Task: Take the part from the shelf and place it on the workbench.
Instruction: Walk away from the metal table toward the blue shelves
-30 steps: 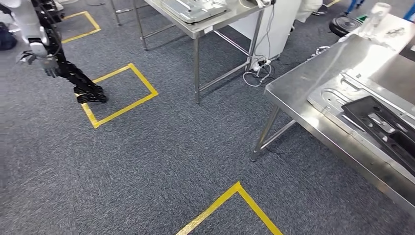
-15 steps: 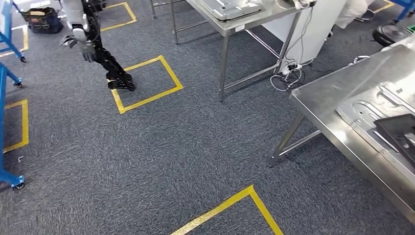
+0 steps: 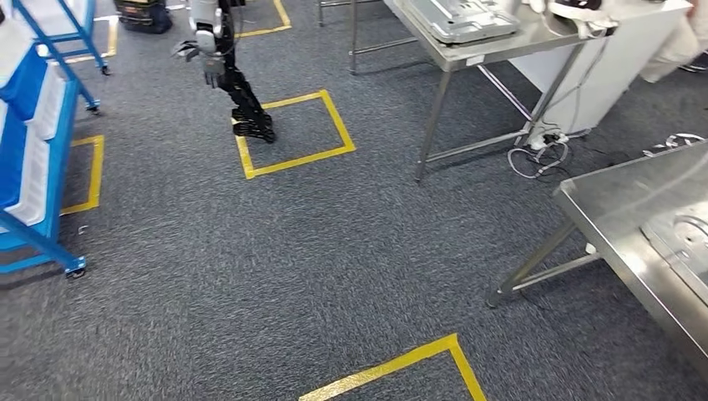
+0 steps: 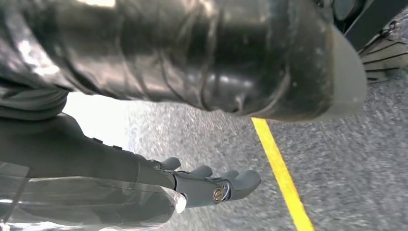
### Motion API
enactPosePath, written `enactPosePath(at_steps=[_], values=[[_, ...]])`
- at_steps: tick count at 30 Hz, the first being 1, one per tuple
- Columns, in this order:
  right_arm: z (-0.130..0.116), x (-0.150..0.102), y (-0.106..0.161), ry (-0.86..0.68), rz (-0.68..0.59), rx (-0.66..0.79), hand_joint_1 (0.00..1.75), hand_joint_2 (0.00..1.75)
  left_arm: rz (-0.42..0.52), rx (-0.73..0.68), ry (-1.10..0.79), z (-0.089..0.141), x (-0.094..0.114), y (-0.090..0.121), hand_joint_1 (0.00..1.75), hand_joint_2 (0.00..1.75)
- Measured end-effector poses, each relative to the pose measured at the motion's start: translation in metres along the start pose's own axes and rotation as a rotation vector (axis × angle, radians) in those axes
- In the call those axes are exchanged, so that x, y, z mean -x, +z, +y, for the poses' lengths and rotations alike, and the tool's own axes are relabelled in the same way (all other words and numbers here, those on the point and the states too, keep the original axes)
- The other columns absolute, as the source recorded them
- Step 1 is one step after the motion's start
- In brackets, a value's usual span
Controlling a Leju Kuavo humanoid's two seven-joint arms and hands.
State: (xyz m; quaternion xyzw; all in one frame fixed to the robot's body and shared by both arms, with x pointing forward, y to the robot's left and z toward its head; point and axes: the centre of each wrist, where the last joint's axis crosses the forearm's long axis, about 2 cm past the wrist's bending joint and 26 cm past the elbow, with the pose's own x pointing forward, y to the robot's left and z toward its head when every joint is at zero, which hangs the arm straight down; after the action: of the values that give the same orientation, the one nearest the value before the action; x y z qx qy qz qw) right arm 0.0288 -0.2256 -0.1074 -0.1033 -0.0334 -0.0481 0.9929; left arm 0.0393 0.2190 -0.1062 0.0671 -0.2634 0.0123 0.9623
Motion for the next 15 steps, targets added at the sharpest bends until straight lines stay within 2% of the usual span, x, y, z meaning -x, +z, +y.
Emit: enactPosePath(at_steps=[15], values=[[-0.0028,0.0005,-0.0013,0.008,0.025,-0.025,0.0,0.0,0.026,-0.001,-0.005,-0.0017,0.0008,0.001,0.0,0.0]])
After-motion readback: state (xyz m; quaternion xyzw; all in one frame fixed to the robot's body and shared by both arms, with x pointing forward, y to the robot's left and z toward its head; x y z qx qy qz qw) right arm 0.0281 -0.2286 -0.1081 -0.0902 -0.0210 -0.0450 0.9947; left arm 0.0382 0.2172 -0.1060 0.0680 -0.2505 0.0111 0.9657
